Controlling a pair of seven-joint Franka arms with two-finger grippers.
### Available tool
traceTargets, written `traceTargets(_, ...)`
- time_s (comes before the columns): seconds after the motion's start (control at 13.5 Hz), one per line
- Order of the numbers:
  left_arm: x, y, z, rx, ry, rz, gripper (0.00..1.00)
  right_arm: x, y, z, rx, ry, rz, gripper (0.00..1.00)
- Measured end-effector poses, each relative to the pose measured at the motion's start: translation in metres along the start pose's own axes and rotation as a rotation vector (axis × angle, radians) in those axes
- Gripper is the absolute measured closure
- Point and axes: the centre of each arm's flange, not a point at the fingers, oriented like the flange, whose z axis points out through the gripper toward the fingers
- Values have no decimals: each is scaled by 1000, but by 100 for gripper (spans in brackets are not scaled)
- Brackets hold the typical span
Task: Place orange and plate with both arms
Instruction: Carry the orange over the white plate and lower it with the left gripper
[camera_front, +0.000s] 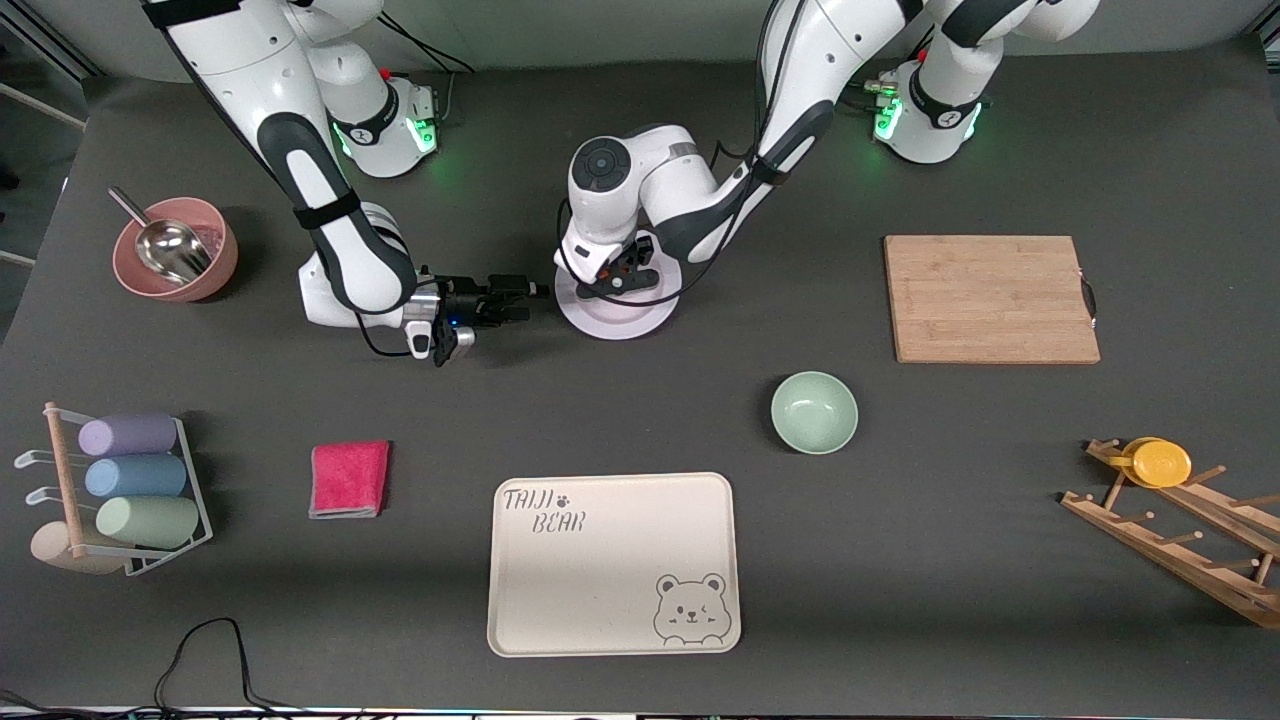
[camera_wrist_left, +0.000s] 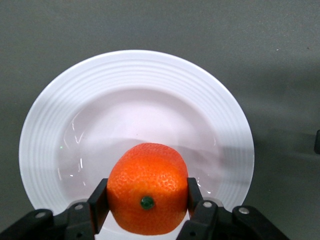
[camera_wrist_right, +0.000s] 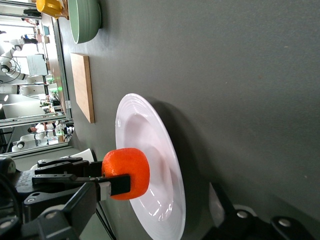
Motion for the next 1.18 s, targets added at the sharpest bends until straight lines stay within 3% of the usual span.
traceTargets(0.3, 2, -1, 2, 4, 2, -1, 35, -5, -8, 17, 4, 20, -5, 0)
traceTargets(0.37, 3, -2, 3, 4, 3, -2, 30, -6, -7, 20, 2, 15, -4, 0)
traceTargets(0.52, 5, -2, 2, 4, 5, -6, 7, -8, -4, 22, 0, 12, -2, 0)
traceTargets(0.59, 8, -3, 1, 3, 6, -10, 0, -9, -1, 22, -2, 10, -7, 0)
traceTargets(0.74, 21, -5, -9, 1, 19, -26, 0, -10, 5, 26, 6, 24, -8, 0)
traceTargets(0.96, 72, -29, -73, 33, 63, -36, 0, -14, 16, 32, 14, 41, -12, 0)
traceTargets(1.18, 146, -97, -171, 81, 74, -13, 0, -19, 24, 34, 10, 34, -5, 0)
